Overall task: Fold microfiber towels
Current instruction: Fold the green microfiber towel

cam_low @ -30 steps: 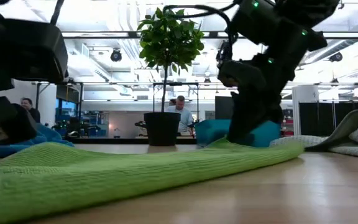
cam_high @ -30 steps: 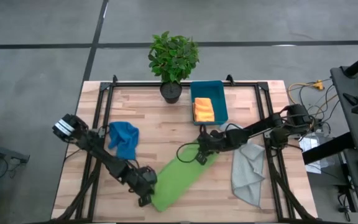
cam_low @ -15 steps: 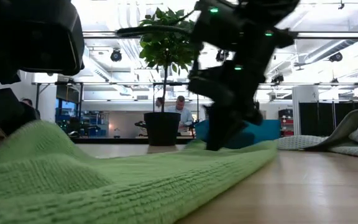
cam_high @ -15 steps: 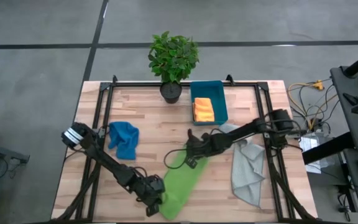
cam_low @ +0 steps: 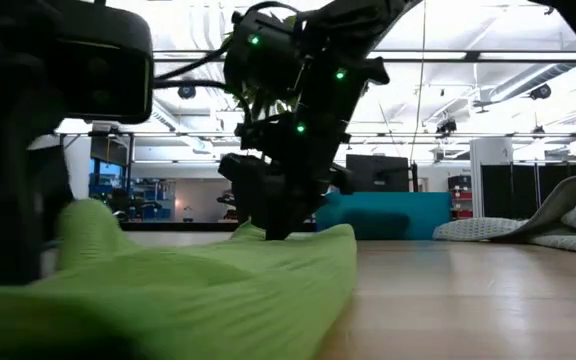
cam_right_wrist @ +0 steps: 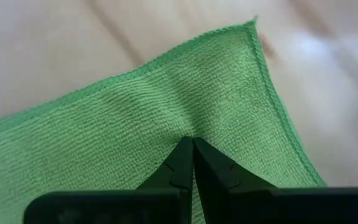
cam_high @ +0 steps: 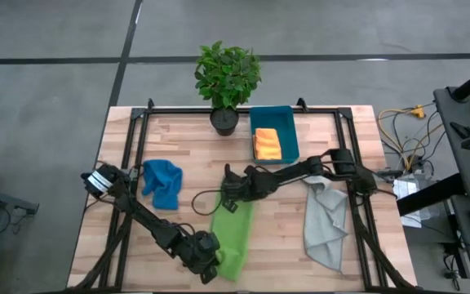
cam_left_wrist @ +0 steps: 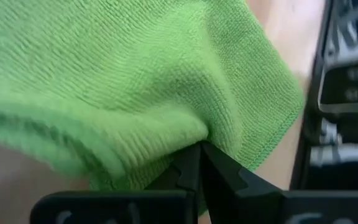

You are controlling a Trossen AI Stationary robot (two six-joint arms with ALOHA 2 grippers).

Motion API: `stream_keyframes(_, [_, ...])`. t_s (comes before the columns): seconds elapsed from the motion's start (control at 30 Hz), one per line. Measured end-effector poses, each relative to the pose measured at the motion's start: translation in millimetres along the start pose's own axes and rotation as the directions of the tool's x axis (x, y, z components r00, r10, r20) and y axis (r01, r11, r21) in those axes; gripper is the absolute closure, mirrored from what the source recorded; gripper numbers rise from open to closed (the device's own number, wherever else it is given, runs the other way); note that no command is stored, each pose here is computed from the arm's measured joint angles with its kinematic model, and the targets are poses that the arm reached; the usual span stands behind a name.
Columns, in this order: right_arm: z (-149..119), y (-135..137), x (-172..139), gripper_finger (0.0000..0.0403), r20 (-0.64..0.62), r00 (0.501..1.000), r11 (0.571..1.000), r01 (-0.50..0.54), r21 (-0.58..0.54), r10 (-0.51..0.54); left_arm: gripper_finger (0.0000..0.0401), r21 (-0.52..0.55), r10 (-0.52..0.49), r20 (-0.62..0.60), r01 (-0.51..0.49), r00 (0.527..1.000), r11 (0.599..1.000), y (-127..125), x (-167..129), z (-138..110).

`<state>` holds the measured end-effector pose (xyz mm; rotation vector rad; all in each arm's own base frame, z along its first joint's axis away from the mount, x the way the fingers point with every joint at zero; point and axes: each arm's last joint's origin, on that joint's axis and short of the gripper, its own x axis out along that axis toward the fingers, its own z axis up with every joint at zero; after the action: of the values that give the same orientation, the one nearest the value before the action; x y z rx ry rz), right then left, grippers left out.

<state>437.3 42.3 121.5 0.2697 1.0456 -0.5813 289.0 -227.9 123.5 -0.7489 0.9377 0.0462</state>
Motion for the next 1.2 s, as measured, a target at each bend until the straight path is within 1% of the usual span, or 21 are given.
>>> stream_keyframes(0.07, [3,-4,-1,0.0394,0.004,0.999,0.999,0.032,0.006,-0.032,0.0401,-0.033,-0.004,0.05,0.005,0.999,0.999,-1,1,2])
stream_keyframes(0.17, [6,-9,-11,0.0394,0.03,0.992,0.993,0.121,0.0,-0.121,0.0401,-0.044,0.002,0.127,0.004,0.992,0.999,-2,0,5])
stream_keyframes(0.27, [10,-11,-36,0.0394,0.093,0.978,0.982,0.187,-0.01,-0.186,0.0401,-0.024,-0.006,0.198,0.011,0.98,1.0,-10,-10,12])
stream_keyframes(0.3, [11,-10,-46,0.0394,0.113,0.973,0.979,0.203,-0.015,-0.2,0.0401,-0.007,-0.028,0.219,0.03,0.975,1.0,-15,-15,15])
stream_keyframes(0.43, [6,-7,-82,0.0394,0.202,0.951,0.971,0.239,0.006,-0.235,0.0401,0.085,-0.071,0.281,0.049,0.957,0.995,-27,-32,26])
stream_keyframes(0.53, [2,-1,-117,0.0394,0.288,0.937,0.98,0.2,0.021,-0.198,0.0401,0.204,-0.117,0.303,0.055,0.946,0.977,-37,-47,32])
stream_keyframes(0.6, [-3,5,-142,0.0394,0.333,0.932,0.989,0.148,0.01,-0.142,0.0401,0.312,-0.15,0.314,0.047,0.938,0.949,-43,-58,35])
stream_keyframes(0.67, [-13,12,-162,0.0394,0.356,0.93,0.994,0.105,-0.024,-0.089,0.0401,0.435,-0.176,0.32,0.021,0.931,0.9,-48,-68,36])
stream_keyframes(0.7, [-20,17,-171,0.0394,0.363,0.93,0.995,0.087,-0.053,-0.062,0.0401,0.502,-0.187,0.319,0.002,0.929,0.865,-51,-74,34])
stream_keyframes(0.77, [-33,26,-191,0.0394,0.38,0.925,0.993,0.042,-0.109,0.002,0.0401,0.624,-0.176,0.328,-0.074,0.928,0.778,-55,-87,31])
stream_keyframes(0.83, [-47,36,-209,0.0394,0.403,0.913,0.989,-0.009,-0.15,0.07,0.0401,0.706,-0.157,0.331,-0.134,0.93,0.696,-61,-101,29])
stream_keyframes(0.87, [-55,42,-217,0.0394,0.413,0.905,0.985,-0.032,-0.172,0.101,0.0401,0.738,-0.132,0.323,-0.163,0.937,0.655,-62,-108,27])
stream_keyframes(0.9, [-63,48,-223,0.0394,0.418,0.9,0.98,-0.049,-0.192,0.127,0.0401,0.765,-0.107,0.309,-0.18,0.945,0.618,-63,-113,25])
stream_keyframes(0.93, [-71,53,-227,0.0394,0.425,0.893,0.977,-0.064,-0.205,0.148,0.0401,0.783,-0.097,0.296,-0.183,0.95,0.595,-65,-118,24])
stream_keyframes(0.97, [-78,57,-232,0.0394,0.43,0.887,0.975,-0.082,-0.208,0.166,0.0401,0.8,-0.089,0.28,-0.182,0.956,0.572,-65,-121,23])
stream_keyframes(1.0, [-84,61,-234,0.0394,0.438,0.882,0.975,-0.093,-0.2,0.174,0.0401,0.823,-0.075,0.255,-0.176,0.964,0.54,-64,-124,21])
stream_keyframes(1.03, [-89,65,-236,0.0394,0.444,0.878,0.978,-0.108,-0.181,0.179,0.0401,0.851,-0.068,0.229,-0.166,0.971,0.498,-63,-124,19])
stream_keyframes(1.07, [-94,67,-237,0.0394,0.45,0.874,0.98,-0.126,-0.152,0.182,0.0401,0.882,-0.069,0.193,-0.142,0.979,0.449,-62,-124,18])
stream_keyframes(1.13, [-102,73,-235,0.0394,0.451,0.873,0.983,-0.162,-0.086,0.183,0.0399,0.942,-0.06,0.096,-0.071,0.994,0.329,-58,-123,14])
stream_keyframes(1.17, [-104,74,-234,0.0394,0.449,0.874,0.982,-0.181,-0.048,0.183,0.0394,0.96,-0.053,0.043,-0.027,0.998,0.277,-56,-120,12])
stream_keyframes(1.2, [-106,75,-232,0.0394,0.446,0.876,0.981,-0.195,-0.018,0.182,0.0388,0.972,-0.047,0.005,0.006,0.999,0.235,-53,-117,12])
